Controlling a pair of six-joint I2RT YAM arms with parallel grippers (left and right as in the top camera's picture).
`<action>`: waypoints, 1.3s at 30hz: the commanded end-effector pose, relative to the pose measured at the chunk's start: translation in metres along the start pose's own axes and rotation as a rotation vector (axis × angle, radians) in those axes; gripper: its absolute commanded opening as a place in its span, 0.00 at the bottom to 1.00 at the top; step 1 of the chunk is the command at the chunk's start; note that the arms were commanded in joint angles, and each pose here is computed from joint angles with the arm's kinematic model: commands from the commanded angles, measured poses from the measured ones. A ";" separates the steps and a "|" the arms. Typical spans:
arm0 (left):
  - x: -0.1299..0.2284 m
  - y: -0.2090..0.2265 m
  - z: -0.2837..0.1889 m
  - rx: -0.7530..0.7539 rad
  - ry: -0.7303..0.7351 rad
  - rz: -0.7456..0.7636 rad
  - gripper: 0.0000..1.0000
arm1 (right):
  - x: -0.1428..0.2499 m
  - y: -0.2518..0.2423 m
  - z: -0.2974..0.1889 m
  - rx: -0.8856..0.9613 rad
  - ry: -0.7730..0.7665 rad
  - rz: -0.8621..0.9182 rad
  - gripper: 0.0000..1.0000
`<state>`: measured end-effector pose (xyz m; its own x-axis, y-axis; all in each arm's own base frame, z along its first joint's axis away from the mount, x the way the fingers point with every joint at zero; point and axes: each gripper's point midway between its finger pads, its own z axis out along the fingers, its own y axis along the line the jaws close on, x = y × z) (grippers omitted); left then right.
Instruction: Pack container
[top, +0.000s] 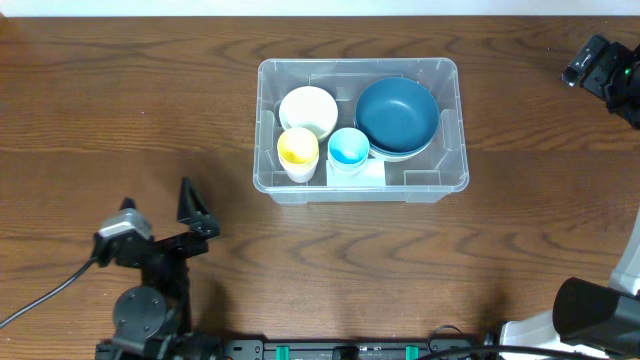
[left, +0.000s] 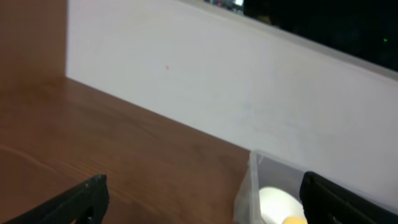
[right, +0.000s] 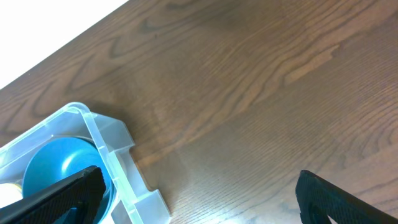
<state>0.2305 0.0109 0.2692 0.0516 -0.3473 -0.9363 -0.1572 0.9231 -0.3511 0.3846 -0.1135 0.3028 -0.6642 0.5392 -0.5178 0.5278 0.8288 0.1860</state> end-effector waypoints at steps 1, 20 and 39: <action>0.020 0.000 0.004 0.051 -0.006 -0.020 0.98 | 0.001 0.000 0.000 0.000 0.001 0.009 0.99; 0.099 0.030 0.011 0.023 0.062 0.000 0.98 | 0.001 0.001 0.000 -0.001 0.001 0.009 0.99; 0.122 0.034 0.011 0.032 0.139 0.094 0.98 | 0.001 0.001 0.000 0.000 0.001 0.009 0.99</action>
<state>0.2428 0.0016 0.1597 -0.0511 -0.3040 -0.9513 -0.1137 0.9481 -0.2969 0.3845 -0.1135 0.3028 -0.6642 0.5396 -0.5174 0.5281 0.8285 0.1861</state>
